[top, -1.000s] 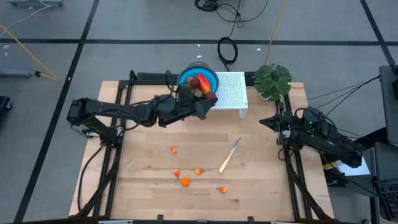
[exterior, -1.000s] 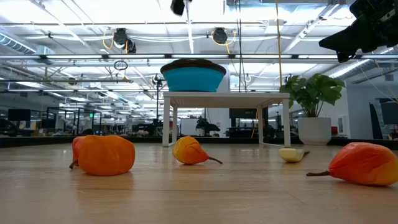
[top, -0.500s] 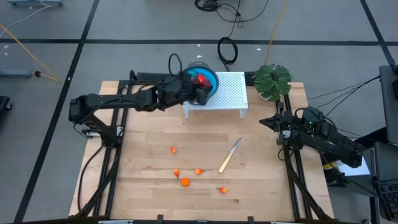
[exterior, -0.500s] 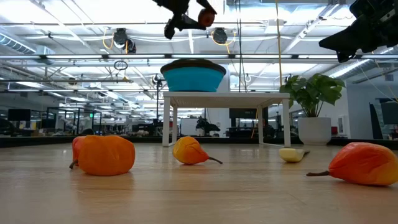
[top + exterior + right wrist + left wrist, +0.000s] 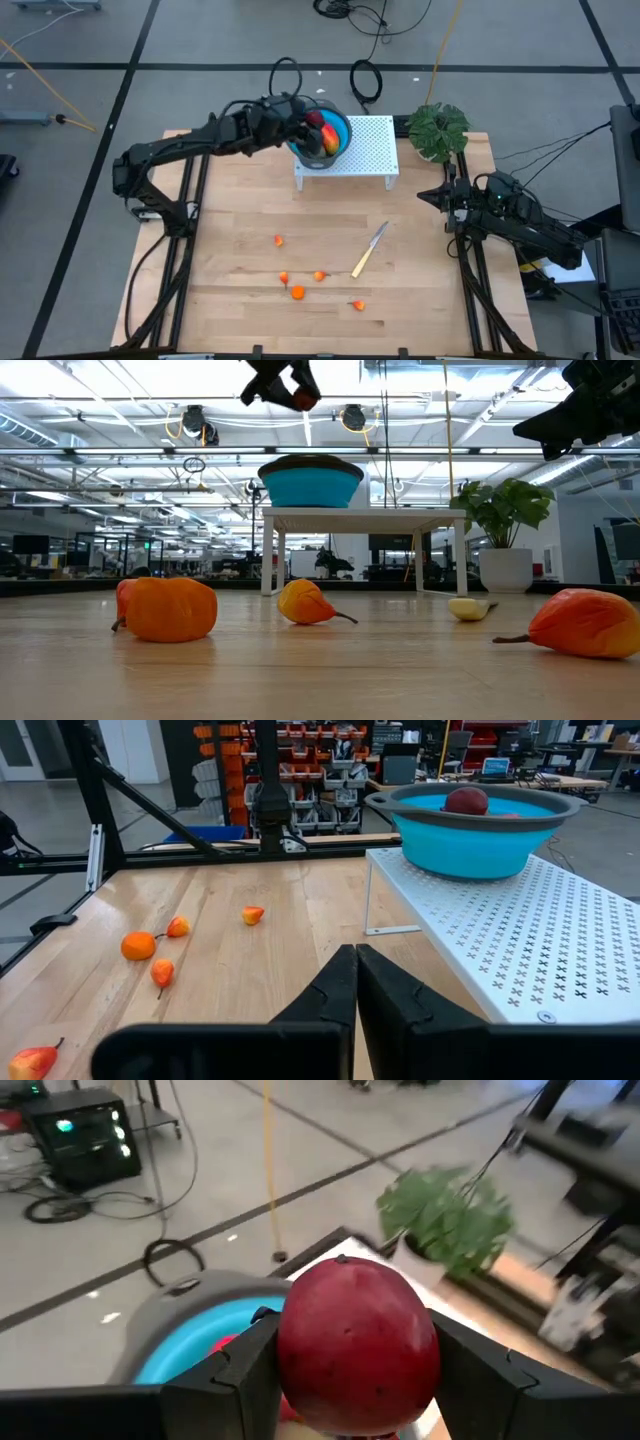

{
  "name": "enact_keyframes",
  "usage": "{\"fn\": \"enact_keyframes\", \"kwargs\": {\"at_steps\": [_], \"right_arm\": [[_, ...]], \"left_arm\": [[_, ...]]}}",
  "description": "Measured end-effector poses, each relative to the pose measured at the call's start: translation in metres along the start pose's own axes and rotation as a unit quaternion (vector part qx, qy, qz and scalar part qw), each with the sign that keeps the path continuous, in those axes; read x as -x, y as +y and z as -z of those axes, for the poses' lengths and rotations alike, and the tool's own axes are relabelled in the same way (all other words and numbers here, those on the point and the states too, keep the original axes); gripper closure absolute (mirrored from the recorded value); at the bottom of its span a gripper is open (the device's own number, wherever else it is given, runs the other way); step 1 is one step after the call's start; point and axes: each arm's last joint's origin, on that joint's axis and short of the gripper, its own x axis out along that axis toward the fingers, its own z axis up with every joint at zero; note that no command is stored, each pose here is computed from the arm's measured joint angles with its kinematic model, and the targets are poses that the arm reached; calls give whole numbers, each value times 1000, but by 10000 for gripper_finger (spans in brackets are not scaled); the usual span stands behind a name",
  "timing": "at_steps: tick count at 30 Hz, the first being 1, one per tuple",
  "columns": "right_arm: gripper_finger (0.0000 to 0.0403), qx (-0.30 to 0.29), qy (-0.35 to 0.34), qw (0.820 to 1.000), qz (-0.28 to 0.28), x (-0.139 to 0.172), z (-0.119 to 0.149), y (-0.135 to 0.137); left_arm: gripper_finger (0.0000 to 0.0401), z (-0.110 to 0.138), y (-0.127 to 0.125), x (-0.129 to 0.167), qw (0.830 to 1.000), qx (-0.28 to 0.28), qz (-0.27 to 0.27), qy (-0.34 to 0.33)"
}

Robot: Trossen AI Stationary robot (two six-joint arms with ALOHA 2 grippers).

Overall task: Pick & Place Fruit
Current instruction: Put the red pomegranate into the blue strainer bowl on the shelf

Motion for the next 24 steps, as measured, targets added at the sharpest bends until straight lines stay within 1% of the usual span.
{"fn": "enact_keyframes", "kwargs": {"at_steps": [4, 7, 15, 18, 21, 24], "right_arm": [[399, 0, 0, 1000, 0, 0, 0, 0], [399, 0, 0, 1000, 0, 0, 0, 0], [399, 0, 0, 1000, 0, 0, 0, 0], [399, 0, 0, 1000, 0, 0, 0, 0], [399, 0, 0, 1000, 0, 0, 0, 0], [399, 0, 0, 1000, 0, 0, 0, 0]], "left_arm": [[190, 8, 10, -2, 998, -17, -26, 46], [190, 12, 14, -2, 996, -31, -46, 69], [190, 21, 15, -5, 993, -65, -48, 84], [190, 30, 16, -9, 991, -72, -52, 98], [190, 42, 18, -14, 987, -91, -56, 117], [190, 50, 19, -18, 986, -91, -58, 126]]}}
